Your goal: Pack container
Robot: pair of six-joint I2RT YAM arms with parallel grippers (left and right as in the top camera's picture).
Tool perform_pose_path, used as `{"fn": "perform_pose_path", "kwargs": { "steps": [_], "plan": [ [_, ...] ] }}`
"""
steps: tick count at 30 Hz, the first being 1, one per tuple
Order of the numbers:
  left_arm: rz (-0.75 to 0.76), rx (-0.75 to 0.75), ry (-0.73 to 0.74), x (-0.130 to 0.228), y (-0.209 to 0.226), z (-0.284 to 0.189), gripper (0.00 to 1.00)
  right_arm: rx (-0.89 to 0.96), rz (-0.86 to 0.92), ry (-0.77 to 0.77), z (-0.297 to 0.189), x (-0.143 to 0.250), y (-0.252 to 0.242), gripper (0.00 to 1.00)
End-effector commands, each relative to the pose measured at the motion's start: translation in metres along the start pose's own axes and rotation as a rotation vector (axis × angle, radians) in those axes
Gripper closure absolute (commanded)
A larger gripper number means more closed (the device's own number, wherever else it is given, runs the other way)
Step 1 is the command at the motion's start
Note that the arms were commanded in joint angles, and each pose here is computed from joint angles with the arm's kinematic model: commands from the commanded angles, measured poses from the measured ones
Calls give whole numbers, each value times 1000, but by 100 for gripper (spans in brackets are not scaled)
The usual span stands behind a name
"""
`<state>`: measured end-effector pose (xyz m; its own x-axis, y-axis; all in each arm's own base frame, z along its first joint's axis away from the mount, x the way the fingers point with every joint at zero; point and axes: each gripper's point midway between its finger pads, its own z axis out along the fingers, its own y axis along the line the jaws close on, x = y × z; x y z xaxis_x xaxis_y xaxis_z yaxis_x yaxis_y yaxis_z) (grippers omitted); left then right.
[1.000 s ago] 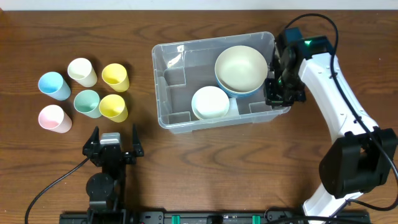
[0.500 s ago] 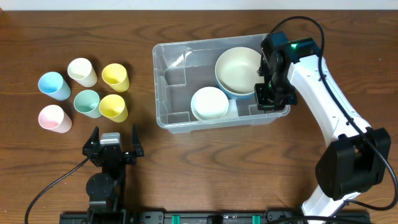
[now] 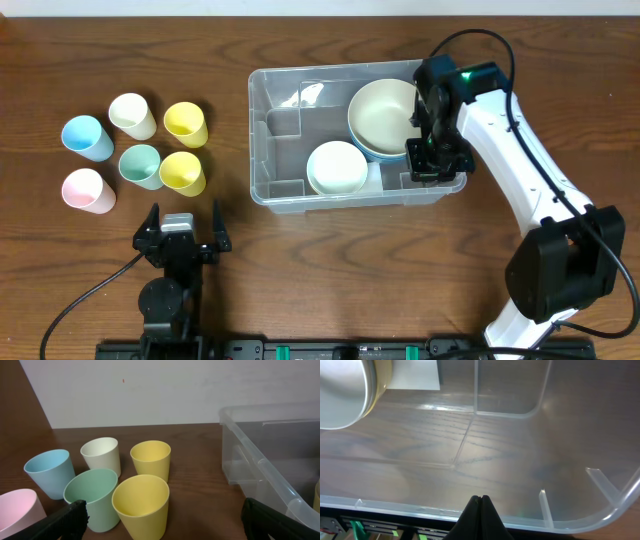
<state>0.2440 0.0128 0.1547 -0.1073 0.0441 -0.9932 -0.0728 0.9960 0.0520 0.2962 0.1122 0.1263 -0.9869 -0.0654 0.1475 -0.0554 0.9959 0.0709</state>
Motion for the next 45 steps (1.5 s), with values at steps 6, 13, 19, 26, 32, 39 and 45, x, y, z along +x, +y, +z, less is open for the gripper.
{"fn": "perform_pose_path", "kwargs": {
  "steps": [6,13,19,26,32,39,45],
  "plan": [
    [21,-24,52,18,4,1,2,-39,4,-78,-10,-10,10,99],
    [21,-24,52,18,4,1,2,-90,15,-299,-67,-37,12,87],
    [21,-25,52,18,4,1,2,-48,118,-462,-116,-58,-29,58],
    [21,-24,52,18,4,1,2,12,315,-494,-130,-60,-107,42],
    [21,-25,52,18,4,1,2,26,468,-490,-131,-50,-163,33],
    [21,-25,52,18,4,1,2,13,615,-479,-131,-36,-200,1],
    [21,-25,52,18,4,1,2,14,618,-453,-128,-31,-199,1]
  ]
}}
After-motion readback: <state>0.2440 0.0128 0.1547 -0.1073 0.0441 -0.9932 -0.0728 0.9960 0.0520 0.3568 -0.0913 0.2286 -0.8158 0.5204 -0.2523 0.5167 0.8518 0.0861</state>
